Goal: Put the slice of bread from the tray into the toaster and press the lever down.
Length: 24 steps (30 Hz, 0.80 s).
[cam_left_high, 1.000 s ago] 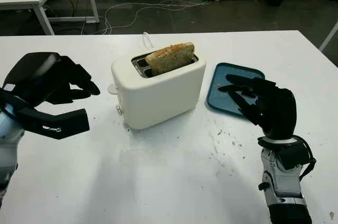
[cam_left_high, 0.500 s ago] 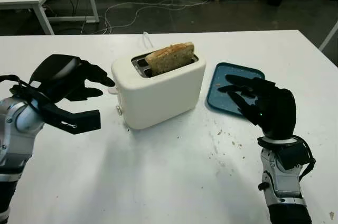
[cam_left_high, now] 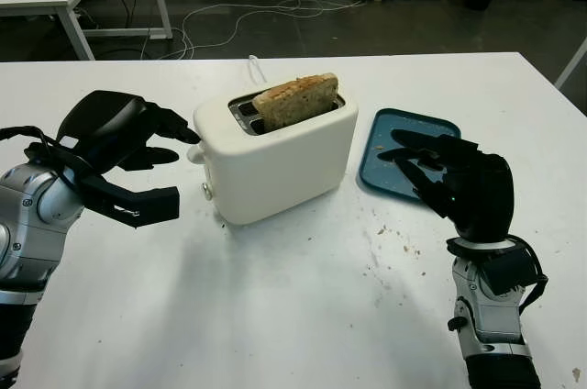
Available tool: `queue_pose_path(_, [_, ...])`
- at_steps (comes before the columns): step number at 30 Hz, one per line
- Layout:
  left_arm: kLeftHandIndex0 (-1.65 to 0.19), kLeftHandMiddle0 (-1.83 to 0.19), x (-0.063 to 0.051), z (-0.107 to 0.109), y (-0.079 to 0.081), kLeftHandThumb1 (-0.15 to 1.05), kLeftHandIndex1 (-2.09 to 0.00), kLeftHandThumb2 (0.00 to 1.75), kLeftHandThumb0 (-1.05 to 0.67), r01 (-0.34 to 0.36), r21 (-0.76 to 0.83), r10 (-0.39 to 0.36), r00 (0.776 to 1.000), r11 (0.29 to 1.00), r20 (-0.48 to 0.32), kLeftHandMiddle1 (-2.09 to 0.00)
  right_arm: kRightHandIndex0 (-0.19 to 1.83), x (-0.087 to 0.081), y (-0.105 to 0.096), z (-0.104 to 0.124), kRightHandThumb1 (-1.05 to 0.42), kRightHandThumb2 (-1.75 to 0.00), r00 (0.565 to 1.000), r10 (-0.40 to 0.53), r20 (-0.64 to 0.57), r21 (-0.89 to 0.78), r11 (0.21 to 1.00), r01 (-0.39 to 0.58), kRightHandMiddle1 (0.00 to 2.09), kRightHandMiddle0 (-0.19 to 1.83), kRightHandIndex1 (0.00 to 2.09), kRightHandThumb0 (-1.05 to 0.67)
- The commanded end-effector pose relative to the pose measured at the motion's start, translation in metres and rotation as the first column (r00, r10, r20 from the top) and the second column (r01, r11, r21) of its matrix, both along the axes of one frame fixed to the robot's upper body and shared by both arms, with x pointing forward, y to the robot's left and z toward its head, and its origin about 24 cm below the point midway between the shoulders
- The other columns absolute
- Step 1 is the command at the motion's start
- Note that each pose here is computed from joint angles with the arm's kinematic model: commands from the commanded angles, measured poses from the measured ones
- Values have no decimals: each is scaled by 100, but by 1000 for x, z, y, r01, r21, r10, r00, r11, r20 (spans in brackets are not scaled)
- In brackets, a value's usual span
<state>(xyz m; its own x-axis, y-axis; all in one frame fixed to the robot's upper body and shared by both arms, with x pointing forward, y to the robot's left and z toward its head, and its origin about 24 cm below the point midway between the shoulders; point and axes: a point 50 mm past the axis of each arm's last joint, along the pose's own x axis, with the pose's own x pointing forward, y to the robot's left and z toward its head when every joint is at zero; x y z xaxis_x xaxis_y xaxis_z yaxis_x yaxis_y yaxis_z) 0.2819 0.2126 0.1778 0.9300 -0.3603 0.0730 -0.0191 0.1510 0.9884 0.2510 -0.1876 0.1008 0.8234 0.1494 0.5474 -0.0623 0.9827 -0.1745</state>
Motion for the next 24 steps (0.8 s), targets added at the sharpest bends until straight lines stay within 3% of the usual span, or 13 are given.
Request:
queue_pose_path(1, [-108,-114,2,3,-1,85,0,0,-19,3,12,-3,1000,1000,2,-120,97,0,2,-1,-92,-11,1000,6,3,10,1000,-6,0,107,61,-30])
queue_pose_path(24, [-106,-111,5,-15,-5,88,0,0,-15,29,9,-28,996,1000,-89,-125,97,0,1,-2,-92,-11,1000,-3,3,9,1000,3,0,107,61,-30])
